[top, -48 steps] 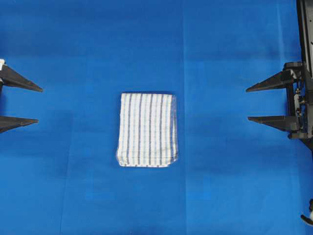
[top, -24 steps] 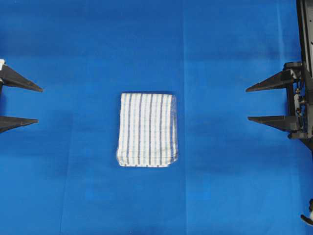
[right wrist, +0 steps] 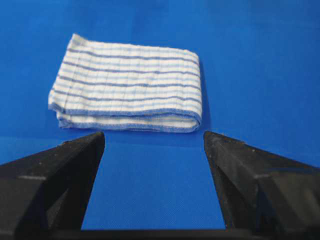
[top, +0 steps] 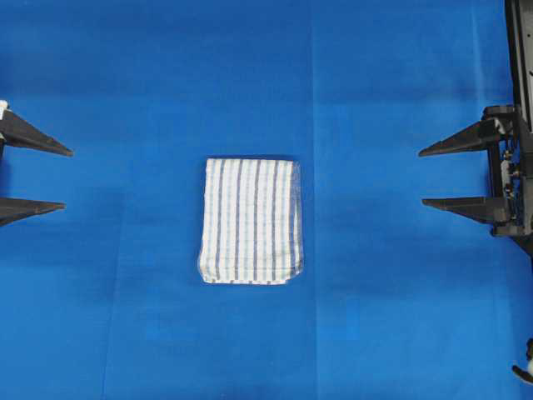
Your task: Fold the blue towel.
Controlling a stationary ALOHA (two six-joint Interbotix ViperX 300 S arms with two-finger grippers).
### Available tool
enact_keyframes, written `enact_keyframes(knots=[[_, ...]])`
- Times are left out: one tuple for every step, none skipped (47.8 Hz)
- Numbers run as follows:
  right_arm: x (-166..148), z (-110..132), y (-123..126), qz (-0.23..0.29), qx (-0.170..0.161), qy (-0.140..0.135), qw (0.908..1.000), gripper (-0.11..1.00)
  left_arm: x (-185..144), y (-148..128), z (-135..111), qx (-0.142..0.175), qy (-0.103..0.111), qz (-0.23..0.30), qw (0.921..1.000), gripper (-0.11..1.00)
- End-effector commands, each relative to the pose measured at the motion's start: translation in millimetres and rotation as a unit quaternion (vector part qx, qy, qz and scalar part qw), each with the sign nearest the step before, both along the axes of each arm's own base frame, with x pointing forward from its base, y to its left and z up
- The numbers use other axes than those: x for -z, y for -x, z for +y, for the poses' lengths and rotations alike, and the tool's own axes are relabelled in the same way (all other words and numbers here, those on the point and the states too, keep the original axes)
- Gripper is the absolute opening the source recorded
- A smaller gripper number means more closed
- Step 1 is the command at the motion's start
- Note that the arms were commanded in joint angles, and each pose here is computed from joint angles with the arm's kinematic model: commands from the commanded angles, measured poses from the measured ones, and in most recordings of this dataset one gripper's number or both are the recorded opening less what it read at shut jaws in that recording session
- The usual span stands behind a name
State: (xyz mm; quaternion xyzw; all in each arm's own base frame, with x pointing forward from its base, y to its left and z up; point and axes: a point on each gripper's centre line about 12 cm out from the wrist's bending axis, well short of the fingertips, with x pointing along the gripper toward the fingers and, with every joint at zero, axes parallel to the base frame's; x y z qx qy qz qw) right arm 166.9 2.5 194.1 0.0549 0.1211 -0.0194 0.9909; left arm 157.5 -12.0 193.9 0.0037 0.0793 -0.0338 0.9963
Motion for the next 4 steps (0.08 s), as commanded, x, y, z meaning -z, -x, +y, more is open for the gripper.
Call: enact_keyframes(knots=[[-5.7,-0.3,-2.3,-0.007,0.003,-0.003,1.0,0.84,-4.3,-1.7,0.2,-0.001,-0.002,-0.006,1.0,0.86],[-5.7,-0.3,-2.3,-0.007,0.003,-0.003,1.0,0.84,-4.3,-1.7,0.2,-0.001,-0.003,-0.006,1.0,0.86],[-5.7,-0.3,-2.3,-0.007,0.003,-0.003,1.0,0.84,-4.3,-1.7,0.2,-0.001,-0.003,-0.006,1.0,0.86],[-5.7,-0.3,-2.3,-0.007,0.003,-0.003,1.0,0.84,-4.1,-1.7,0.1,-0.001,-0.003,-0.006,1.0,0.86]])
